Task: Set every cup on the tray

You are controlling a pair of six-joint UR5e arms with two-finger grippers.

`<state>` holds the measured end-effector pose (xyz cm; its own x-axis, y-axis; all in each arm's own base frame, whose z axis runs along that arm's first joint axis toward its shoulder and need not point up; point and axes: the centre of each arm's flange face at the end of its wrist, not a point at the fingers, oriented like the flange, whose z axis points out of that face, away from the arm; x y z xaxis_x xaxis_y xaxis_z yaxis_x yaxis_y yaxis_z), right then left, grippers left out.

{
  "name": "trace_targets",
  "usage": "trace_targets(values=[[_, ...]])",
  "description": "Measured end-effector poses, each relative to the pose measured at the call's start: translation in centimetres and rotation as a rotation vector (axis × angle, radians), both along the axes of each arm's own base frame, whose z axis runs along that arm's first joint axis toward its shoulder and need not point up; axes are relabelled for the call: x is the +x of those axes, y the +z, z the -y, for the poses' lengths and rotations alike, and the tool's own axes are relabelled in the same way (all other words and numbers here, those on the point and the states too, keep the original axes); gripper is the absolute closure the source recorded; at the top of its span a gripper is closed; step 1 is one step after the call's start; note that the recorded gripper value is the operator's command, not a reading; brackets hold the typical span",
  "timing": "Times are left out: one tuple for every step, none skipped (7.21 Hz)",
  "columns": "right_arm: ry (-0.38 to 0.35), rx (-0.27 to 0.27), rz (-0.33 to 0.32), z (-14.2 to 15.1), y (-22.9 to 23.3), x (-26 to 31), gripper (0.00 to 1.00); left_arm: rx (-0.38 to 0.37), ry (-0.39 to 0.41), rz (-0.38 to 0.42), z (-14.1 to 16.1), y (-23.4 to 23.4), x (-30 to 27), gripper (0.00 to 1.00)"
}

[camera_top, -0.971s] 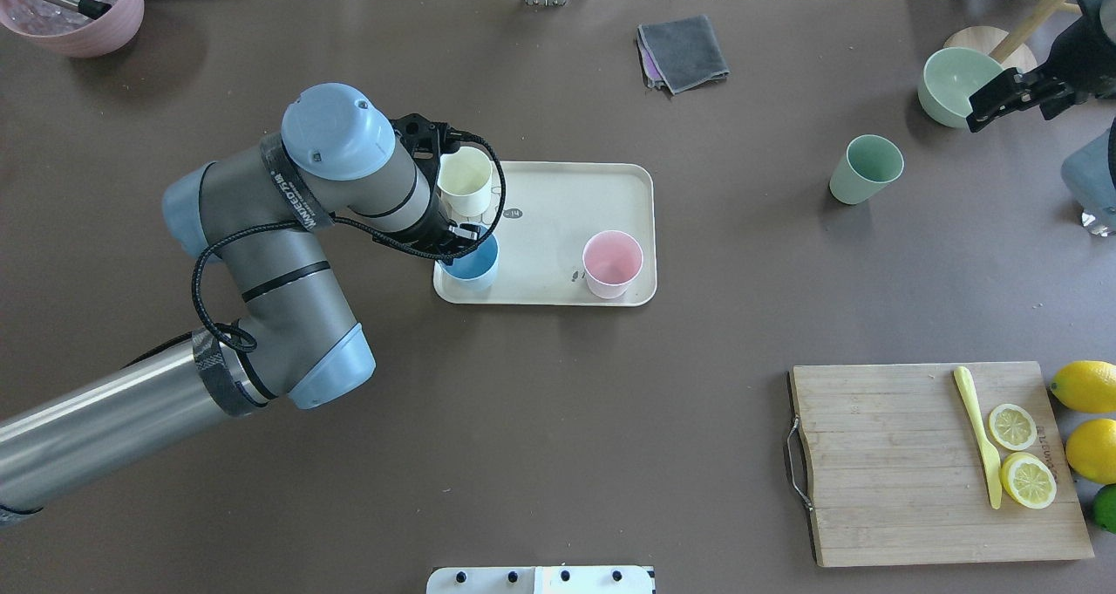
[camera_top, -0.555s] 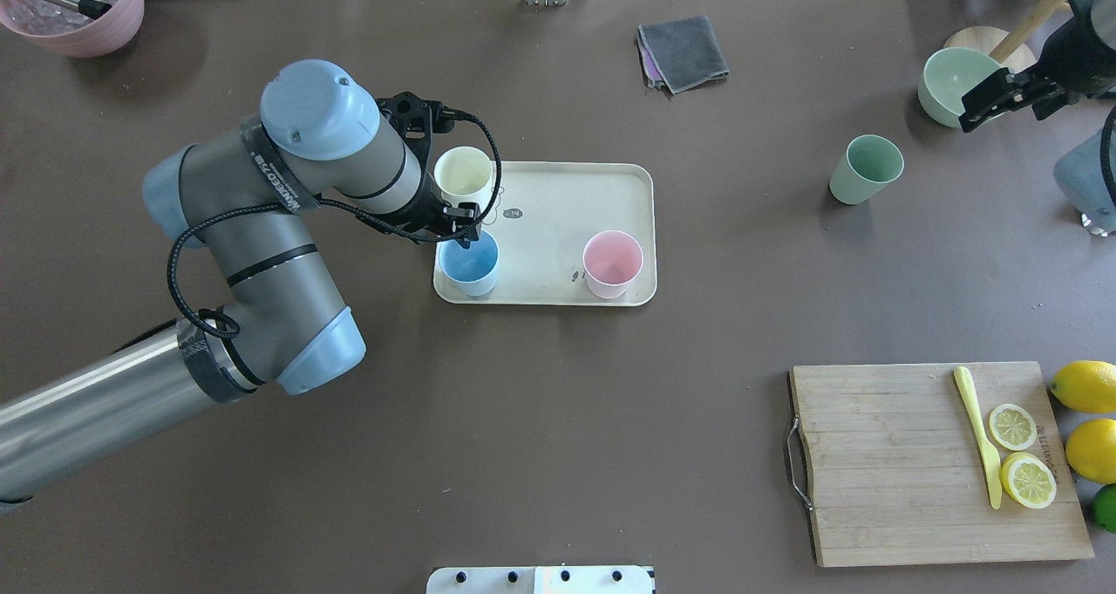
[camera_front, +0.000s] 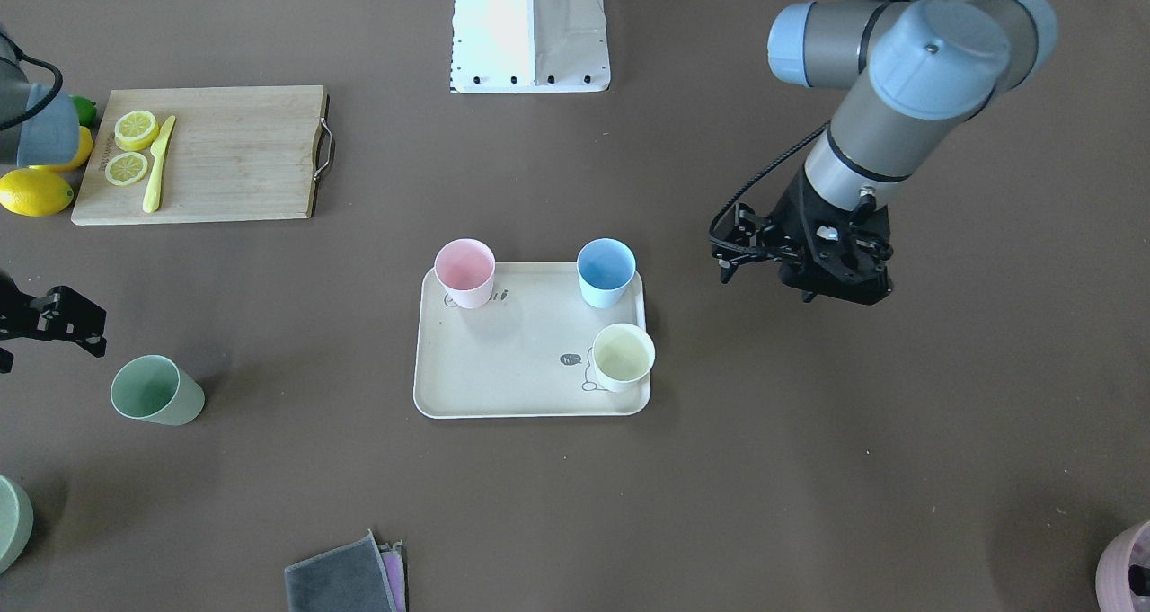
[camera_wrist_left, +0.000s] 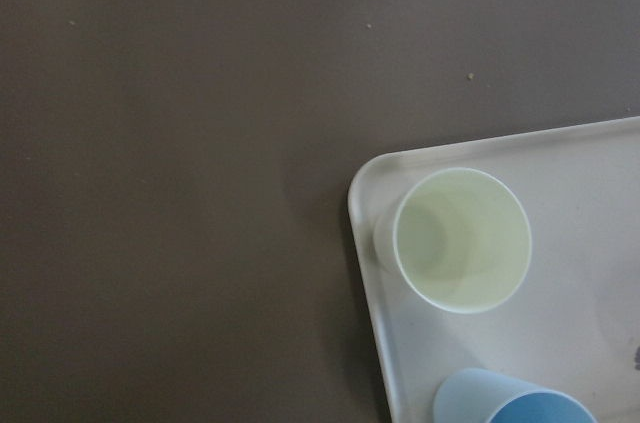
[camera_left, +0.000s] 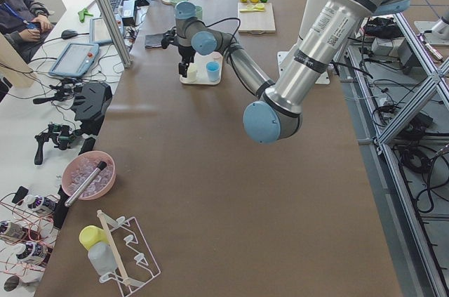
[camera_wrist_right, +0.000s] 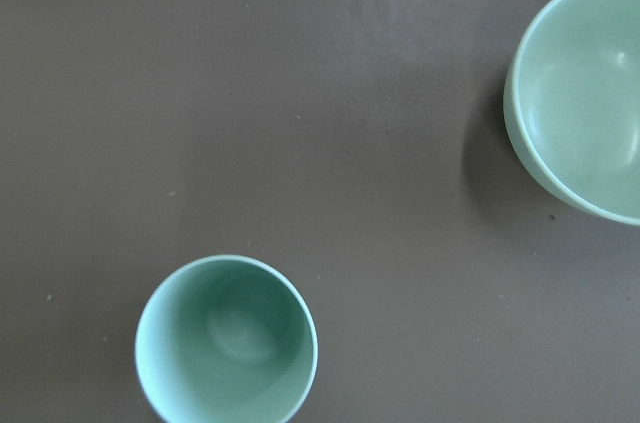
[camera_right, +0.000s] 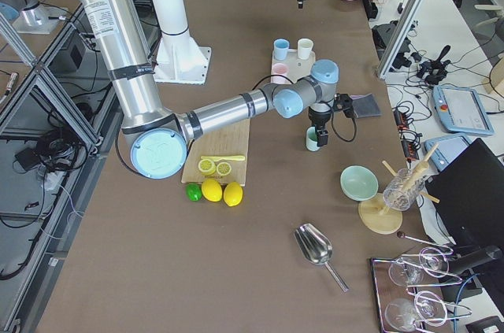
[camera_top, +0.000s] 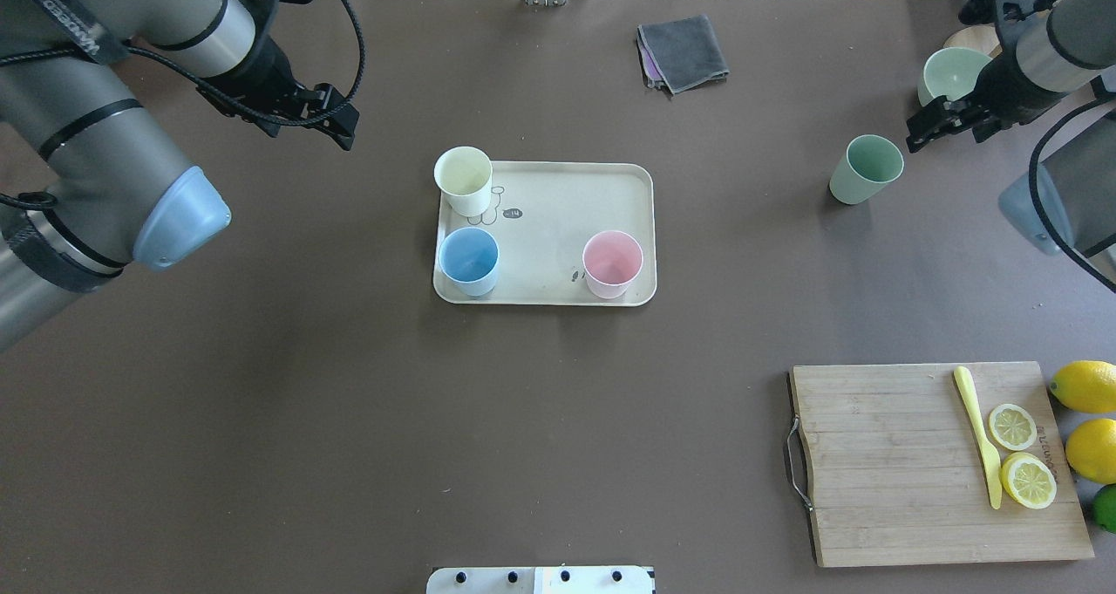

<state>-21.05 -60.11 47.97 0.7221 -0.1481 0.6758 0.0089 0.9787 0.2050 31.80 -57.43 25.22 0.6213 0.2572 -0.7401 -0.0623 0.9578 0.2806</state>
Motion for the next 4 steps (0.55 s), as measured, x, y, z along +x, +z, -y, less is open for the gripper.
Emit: trace_targets(values=[[0.022,0.013,0.003,0.6,2.1,-2.1,0.18,0.012,0.006,0.011,0.2,0.6,-1.2,0.02],[0.029,0.018,0.003,1.0,3.4,-3.5,0.32,0.018,0.008,0.014,0.2,0.9,-1.6,0.02],[0.030,0.013,0.003,1.0,4.1,-4.6,0.78,0.021,0.008,0.015,0.1,0.9,-1.8,0.02],[0.028,0.004,0.003,0.6,4.3,-5.7,1.00,0.022,0.007,0.017,0.1,1.0,-1.9,0.02]])
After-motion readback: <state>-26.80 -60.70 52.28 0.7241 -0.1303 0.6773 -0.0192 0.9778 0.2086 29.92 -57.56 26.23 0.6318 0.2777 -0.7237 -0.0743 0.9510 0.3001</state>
